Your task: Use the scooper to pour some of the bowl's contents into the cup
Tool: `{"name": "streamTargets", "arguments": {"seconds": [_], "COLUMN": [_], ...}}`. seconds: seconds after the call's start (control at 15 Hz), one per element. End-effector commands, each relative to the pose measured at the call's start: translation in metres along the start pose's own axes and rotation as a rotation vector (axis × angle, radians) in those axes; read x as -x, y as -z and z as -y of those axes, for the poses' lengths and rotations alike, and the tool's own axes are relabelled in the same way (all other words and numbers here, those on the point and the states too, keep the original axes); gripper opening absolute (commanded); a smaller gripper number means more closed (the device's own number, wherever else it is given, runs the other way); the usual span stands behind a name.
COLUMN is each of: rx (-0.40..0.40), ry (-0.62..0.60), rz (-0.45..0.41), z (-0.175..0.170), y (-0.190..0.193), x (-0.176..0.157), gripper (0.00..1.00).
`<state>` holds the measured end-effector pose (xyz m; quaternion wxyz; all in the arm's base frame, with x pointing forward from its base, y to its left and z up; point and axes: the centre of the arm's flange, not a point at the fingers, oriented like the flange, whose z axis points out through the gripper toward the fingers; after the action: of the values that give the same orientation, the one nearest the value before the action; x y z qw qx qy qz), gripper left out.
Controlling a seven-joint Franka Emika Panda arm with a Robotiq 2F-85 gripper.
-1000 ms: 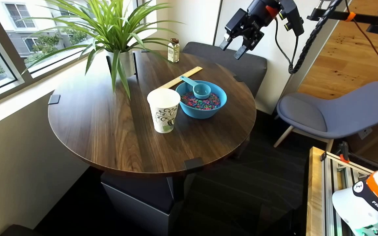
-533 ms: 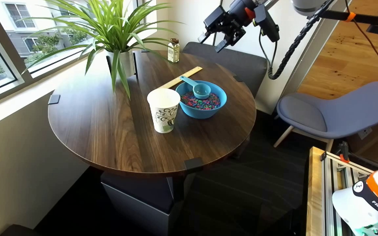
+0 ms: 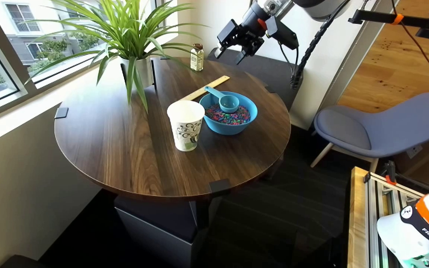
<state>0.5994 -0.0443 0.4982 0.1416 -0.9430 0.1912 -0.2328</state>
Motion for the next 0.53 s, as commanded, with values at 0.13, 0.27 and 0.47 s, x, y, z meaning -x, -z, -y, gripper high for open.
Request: {"name": "streamTargets", "arguments": {"seconds": [0.13, 0.27, 0.47], "rx": [0.079, 0.109, 0.078], "ry": [0.04, 0.061, 0.074], "rz": [0.047, 0.053, 0.084], "z": [0.004, 0.008, 0.017], "y": [-0.033, -0.049, -0.075], "x": [-0.011, -0.013, -0.016], "gripper": [1.0, 1.0, 1.0]}}
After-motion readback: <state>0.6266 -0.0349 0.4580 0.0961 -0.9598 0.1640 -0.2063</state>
